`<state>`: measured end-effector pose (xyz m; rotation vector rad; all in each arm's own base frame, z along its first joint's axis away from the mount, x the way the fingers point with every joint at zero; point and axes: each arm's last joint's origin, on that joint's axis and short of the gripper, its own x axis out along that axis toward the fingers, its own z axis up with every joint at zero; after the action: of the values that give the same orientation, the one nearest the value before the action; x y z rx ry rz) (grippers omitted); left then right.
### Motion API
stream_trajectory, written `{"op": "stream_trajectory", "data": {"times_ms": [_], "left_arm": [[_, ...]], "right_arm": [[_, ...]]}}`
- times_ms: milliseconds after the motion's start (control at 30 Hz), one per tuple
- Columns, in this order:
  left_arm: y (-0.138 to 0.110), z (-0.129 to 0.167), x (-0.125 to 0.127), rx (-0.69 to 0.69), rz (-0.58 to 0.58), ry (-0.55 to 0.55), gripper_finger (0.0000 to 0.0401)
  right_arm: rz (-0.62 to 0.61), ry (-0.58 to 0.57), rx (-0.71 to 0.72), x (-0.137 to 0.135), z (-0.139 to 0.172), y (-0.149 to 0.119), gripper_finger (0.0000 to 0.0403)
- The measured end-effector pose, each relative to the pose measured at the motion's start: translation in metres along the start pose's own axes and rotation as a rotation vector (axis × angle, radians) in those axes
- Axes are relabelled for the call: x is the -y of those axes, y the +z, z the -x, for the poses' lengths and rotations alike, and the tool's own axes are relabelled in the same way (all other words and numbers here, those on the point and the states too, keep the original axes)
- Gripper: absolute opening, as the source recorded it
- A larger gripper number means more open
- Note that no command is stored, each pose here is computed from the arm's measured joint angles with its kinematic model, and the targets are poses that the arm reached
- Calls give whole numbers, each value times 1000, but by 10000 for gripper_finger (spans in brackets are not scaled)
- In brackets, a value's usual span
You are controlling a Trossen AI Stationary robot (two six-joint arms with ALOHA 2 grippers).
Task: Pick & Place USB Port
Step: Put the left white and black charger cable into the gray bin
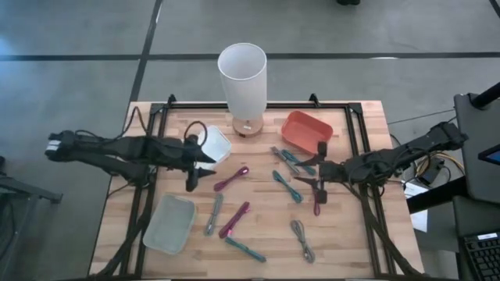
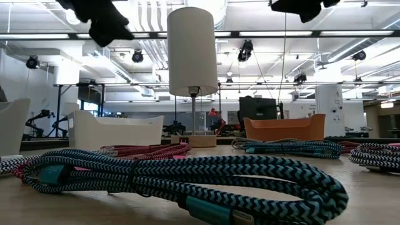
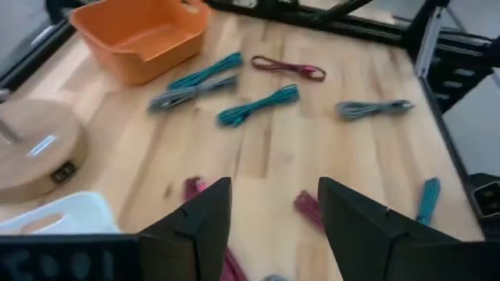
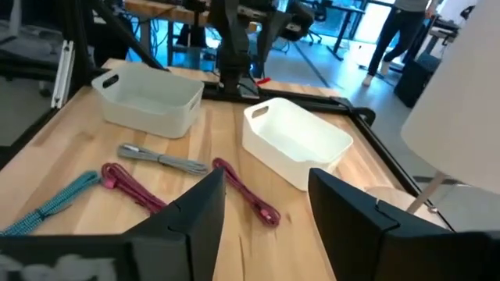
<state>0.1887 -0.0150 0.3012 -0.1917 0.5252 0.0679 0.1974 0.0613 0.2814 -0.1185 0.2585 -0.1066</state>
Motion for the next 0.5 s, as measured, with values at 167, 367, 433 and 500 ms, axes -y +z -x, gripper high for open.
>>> {"op": "stream_trajectory", "data": {"times_ms": [167,367,433,500], "left_arm": [[-3,-17,16,-85,27,-14,195],[-18,-37,27,-225,118,5,195],[-23,-45,30,-266,132,20,195],[-28,-55,32,-309,161,37,195]], "right_arm": [[-14,-20,11,3,-4,10,185],[-99,-66,-6,12,-11,6,185],[-111,-69,-21,12,-14,3,185],[-105,-67,-34,11,-17,1,185]]}}
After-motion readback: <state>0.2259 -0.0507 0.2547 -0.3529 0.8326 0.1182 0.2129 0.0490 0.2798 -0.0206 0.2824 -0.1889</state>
